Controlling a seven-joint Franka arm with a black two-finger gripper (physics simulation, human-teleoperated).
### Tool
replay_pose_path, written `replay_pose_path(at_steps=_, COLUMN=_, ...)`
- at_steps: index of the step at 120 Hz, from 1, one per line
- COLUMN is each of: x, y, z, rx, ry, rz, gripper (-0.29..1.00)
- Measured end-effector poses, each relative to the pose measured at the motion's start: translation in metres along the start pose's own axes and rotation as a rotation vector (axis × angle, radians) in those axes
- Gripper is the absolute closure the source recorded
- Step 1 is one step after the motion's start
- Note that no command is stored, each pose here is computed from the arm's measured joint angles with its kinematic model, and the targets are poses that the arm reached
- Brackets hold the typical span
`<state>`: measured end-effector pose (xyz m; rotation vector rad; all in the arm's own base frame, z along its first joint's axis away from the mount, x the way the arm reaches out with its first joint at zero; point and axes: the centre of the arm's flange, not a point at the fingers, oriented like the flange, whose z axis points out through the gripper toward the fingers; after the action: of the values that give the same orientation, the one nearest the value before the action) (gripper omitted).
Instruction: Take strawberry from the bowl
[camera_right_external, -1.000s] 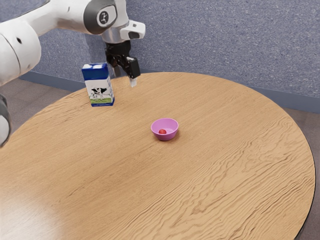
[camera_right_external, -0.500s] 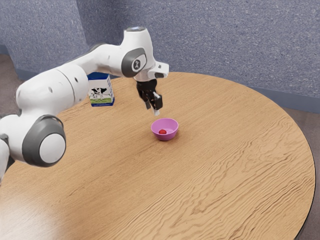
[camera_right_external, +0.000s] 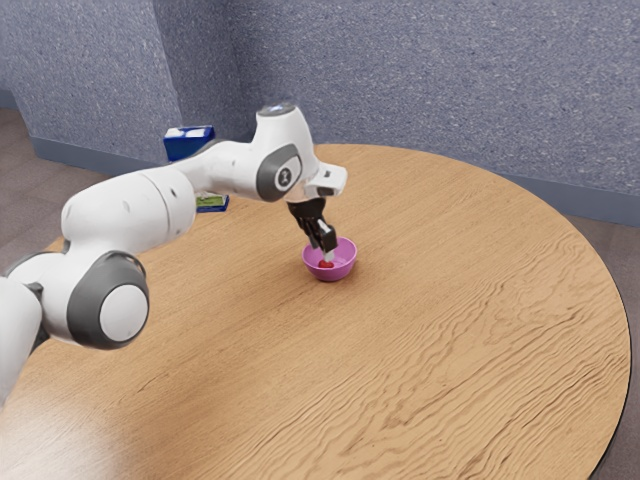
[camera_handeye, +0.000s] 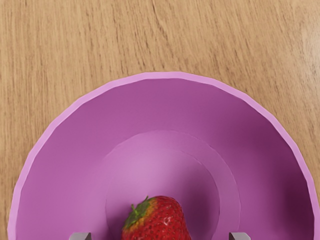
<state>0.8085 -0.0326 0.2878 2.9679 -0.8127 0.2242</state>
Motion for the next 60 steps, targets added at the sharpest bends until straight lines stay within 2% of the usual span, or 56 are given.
replay_pose_path(at_steps=60, x=-0.005, y=-0.002, z=0.036, rx=-0.025, ry=0.009, rz=0.031, gripper=0.36)
